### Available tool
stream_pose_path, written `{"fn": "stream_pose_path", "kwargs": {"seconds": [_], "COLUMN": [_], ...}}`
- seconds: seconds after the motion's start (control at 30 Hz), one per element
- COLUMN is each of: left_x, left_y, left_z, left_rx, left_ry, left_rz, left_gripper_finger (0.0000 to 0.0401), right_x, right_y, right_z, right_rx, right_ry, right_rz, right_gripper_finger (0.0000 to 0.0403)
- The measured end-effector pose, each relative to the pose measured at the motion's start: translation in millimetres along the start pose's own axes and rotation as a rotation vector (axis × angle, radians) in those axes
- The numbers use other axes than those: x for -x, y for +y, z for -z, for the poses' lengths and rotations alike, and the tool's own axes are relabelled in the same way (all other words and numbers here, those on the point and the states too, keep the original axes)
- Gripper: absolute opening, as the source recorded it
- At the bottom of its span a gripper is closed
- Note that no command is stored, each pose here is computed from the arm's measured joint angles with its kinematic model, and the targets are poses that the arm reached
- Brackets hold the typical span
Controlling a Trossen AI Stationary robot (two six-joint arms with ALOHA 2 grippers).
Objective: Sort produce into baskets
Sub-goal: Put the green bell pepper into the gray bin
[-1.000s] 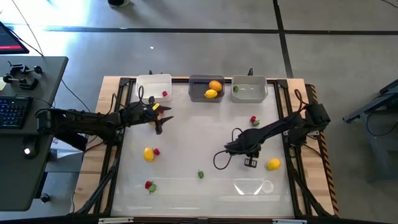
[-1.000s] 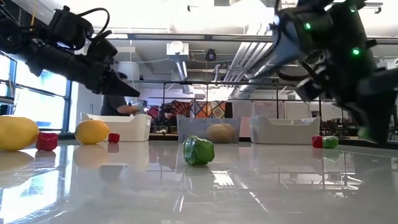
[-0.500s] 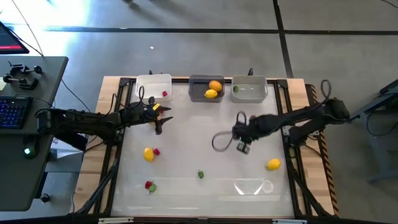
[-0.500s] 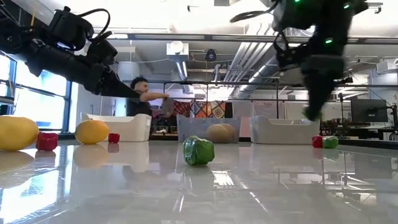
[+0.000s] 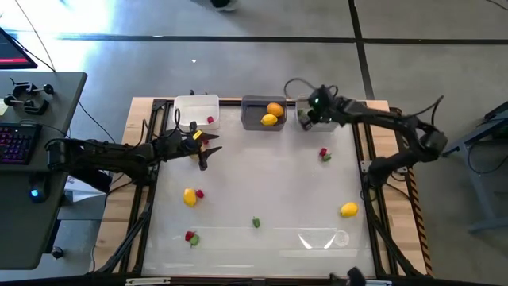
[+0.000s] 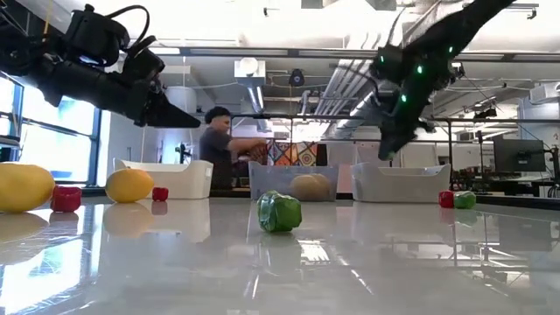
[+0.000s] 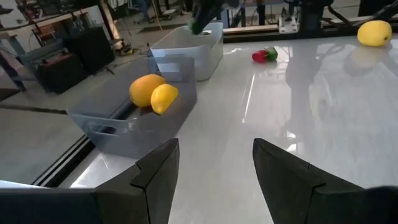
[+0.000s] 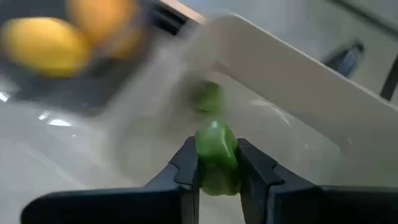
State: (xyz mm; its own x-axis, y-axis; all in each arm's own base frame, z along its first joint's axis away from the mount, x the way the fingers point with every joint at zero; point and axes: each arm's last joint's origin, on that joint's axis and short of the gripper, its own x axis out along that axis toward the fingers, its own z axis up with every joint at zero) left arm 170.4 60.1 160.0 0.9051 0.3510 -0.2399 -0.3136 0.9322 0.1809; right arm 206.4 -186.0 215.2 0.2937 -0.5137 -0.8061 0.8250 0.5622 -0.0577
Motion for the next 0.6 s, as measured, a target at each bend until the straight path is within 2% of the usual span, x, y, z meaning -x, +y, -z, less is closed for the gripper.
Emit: {"fn": "stream_pose_path", "kwargs": {"seconds": [0.1, 0.33, 0.6], "left_x": [0, 0, 0], "left_y": [0, 0, 0], "left_z": [1, 1, 1], "left_rx": [0.018, 0.019, 0.019], "left_ry": [0.006, 0.015, 0.014], "left_rz": [0.000, 0.000, 0.000], "left_gripper_finger": [0.0191, 0.0191, 0.0191], "right_x": [-17, -46, -67], "right_y": [-21, -34, -44], "right_z": [1, 4, 12], "right_rx": [-0.041, -0.040, -0.069], "right_ry": [0.061, 0.120, 0.192], "right_rz": [0.016, 0.042, 0.069], "right_gripper_finger": [0.0053, 0.0056, 0.0122]}}
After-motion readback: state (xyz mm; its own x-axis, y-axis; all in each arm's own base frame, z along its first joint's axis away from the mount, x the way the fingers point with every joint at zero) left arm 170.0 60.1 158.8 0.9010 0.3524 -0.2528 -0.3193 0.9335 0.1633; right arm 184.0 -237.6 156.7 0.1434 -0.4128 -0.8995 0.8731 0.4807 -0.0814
